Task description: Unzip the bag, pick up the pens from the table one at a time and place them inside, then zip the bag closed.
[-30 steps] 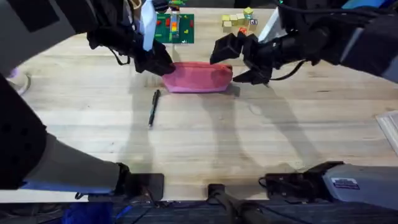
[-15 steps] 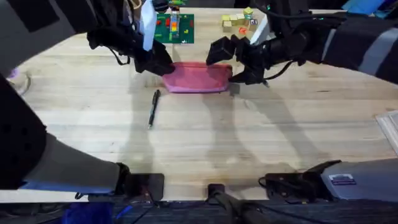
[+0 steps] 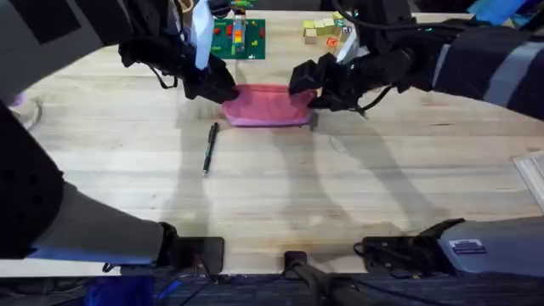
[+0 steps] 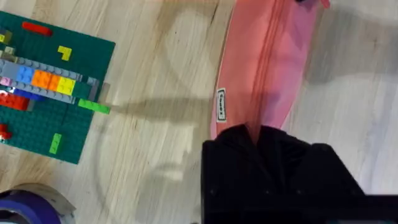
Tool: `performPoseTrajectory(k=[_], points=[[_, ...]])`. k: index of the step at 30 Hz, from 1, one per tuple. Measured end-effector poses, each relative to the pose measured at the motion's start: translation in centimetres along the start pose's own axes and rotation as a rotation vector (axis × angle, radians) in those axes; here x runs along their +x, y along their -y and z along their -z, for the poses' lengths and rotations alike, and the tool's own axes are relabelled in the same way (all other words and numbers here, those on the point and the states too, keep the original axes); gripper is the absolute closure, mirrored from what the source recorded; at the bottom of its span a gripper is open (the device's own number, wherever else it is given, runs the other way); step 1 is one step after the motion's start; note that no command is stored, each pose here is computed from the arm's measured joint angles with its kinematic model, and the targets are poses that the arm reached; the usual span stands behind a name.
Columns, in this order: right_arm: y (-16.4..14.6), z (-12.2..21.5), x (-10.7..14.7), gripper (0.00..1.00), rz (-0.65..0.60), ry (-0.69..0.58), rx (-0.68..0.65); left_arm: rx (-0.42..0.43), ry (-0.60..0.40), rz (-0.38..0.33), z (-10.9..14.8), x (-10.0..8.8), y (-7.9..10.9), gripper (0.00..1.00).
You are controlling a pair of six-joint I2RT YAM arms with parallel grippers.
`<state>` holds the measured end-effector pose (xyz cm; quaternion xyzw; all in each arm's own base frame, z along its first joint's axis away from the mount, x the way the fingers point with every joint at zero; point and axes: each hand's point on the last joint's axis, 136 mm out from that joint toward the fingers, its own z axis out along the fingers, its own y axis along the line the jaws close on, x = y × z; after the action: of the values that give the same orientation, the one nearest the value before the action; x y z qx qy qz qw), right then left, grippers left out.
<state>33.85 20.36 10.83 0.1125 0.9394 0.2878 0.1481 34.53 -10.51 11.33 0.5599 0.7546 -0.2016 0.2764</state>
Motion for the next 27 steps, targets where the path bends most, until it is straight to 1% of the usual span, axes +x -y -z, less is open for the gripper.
performPoseTrajectory(k=[3,9,12,16,20,27], points=[[0.16,0.00,-0.10,0.546,-0.007,0.007,0.009,-0.002,-0.001,-0.001,0.00,0.00,-0.04,0.958],[0.52,0.01,-0.19,0.772,-0.020,0.015,0.028,-0.002,-0.002,0.000,0.02,0.05,-0.06,0.958],[0.57,0.01,-0.21,0.848,-0.022,0.016,0.030,-0.002,-0.002,0.000,0.02,0.05,-0.06,0.958],[0.49,0.01,-0.12,0.869,-0.023,0.010,0.025,-0.002,-0.002,0.000,0.01,0.06,-0.06,0.958],[0.36,0.00,0.13,0.927,-0.025,-0.003,0.017,-0.003,-0.002,0.001,0.04,0.10,-0.09,0.958],[0.13,0.04,0.40,0.939,-0.030,-0.023,-0.003,-0.005,-0.006,0.001,0.05,0.17,-0.13,0.959]])
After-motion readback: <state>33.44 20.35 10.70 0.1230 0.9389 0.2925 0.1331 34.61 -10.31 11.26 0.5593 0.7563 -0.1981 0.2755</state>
